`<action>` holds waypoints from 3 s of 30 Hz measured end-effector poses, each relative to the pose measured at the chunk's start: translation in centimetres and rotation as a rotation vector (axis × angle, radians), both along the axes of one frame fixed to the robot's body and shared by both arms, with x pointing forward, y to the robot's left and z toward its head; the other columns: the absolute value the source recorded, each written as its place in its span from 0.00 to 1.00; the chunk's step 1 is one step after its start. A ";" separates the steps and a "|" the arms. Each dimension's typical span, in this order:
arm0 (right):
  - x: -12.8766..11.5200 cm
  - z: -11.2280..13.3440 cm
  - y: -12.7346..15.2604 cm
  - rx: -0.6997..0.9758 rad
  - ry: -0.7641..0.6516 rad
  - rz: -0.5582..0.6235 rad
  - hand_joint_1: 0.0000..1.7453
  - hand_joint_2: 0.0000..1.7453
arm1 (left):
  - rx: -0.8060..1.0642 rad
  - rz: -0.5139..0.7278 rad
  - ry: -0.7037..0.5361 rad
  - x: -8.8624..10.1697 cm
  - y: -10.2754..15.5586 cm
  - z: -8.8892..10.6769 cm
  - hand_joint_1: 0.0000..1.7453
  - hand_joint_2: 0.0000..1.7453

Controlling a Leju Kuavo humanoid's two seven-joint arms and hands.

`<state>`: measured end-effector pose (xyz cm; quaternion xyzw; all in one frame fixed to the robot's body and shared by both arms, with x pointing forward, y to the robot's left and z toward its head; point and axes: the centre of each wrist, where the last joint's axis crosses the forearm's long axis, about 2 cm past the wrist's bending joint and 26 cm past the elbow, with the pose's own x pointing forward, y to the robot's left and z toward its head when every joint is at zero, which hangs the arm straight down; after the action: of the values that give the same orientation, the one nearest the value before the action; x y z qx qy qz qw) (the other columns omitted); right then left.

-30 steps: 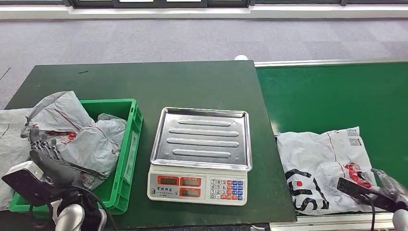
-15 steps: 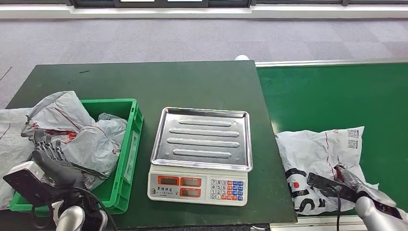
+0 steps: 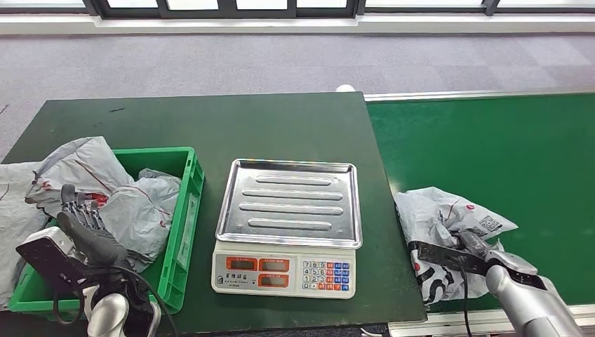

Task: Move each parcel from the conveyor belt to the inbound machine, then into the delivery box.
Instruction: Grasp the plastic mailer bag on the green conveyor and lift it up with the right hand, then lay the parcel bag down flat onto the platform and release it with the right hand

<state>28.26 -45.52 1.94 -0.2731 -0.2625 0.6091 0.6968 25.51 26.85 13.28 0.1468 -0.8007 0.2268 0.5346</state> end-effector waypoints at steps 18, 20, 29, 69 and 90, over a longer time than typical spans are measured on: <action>2.8 5.4 6.0 -0.034 -0.687 0.057 1.00 1.00 | -0.009 0.029 -0.019 -3.0 0.6 0.6 0.00 0.00; 2.1 6.1 6.7 -0.021 -0.840 0.057 1.00 1.00 | -0.011 0.026 -0.020 -3.0 0.6 0.6 0.00 0.00; -3.8 12.8 9.2 0.114 -1.507 -0.020 1.00 1.00 | 0.014 -0.009 -0.039 -2.2 0.1 0.8 0.00 0.00; 2.0 20.0 10.8 0.409 -1.723 -0.026 1.00 1.00 | 0.357 -0.964 -0.170 -0.2 -5.6 2.7 0.00 0.00; 5.5 10.3 22.0 0.720 -1.011 0.107 1.00 1.00 | 0.376 -1.347 -0.207 0.4 -8.7 1.3 0.00 0.00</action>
<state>33.74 -23.57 12.29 -0.2620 -0.7621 0.3118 0.5034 25.89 18.14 14.63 -0.3131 -0.7897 -0.2829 0.4453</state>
